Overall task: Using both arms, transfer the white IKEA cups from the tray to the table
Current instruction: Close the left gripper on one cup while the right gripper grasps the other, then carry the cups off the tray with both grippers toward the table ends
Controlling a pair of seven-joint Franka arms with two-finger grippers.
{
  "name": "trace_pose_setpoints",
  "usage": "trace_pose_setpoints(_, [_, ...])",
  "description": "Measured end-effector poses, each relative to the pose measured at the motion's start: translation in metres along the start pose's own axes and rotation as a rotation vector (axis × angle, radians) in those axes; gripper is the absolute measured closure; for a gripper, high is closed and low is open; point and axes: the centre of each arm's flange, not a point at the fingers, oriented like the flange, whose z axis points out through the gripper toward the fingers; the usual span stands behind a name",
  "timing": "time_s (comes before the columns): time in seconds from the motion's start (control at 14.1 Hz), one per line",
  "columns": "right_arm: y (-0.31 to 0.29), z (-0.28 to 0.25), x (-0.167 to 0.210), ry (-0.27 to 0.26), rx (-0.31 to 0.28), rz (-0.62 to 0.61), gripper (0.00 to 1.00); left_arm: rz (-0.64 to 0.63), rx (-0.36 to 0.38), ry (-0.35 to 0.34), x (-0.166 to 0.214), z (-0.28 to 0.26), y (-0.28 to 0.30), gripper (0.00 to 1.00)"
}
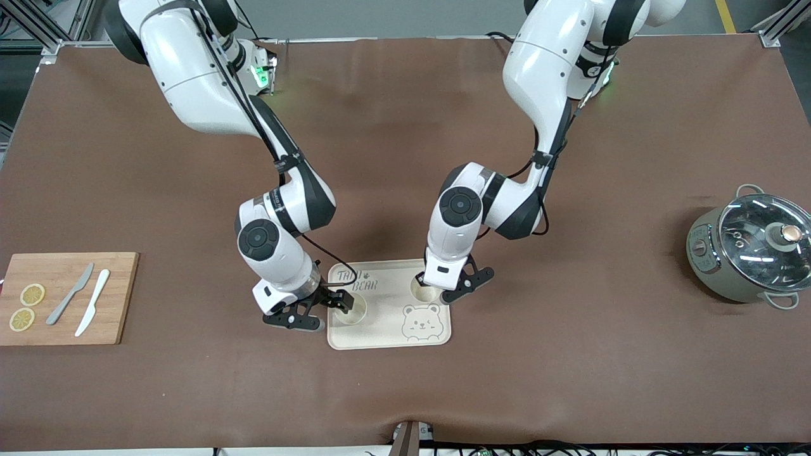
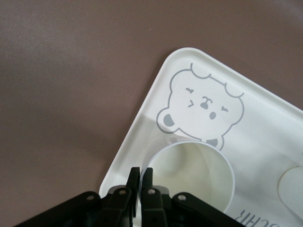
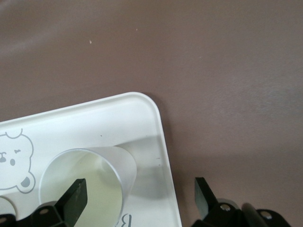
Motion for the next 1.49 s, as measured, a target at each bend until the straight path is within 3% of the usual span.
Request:
trace_pose_setpoints(0.5, [-0.005, 0.017, -0.007, 0.005, 0.005, -0.01, 0.0, -0.014, -0.023, 0.021, 0.009, -0.011, 0.004, 0.97])
trace_pose_setpoints(0.92, [-0.009, 0.02, -0.01, 0.006, 0.007, -0.016, 0.02, -0.047, -0.029, 0.079, 0.059, -0.052, -0.01, 0.97])
trace_pose_setpoints(1.13, [-0.009, 0.02, -0.01, 0.007, 0.007, -0.016, 0.36, -0.034, -0.004, 0.075, 0.091, -0.068, -0.029, 0.97])
trace_pose_setpoints(1.2, [-0.009, 0.02, -0.01, 0.007, 0.007, -0.016, 0.43, -0.025, 0.005, 0.072, 0.103, -0.071, -0.037, 0.97])
trace_pose_setpoints(1.27, [-0.009, 0.02, -0.01, 0.007, 0.007, -0.016, 0.44, -0.016, 0.015, 0.068, 0.115, -0.074, -0.045, 0.97])
trace_pose_setpoints(1.49, [-0.008, 0.02, -0.01, 0.007, 0.007, -0.015, 0.72, 0.018, 0.04, 0.058, 0.145, -0.077, -0.068, 0.97])
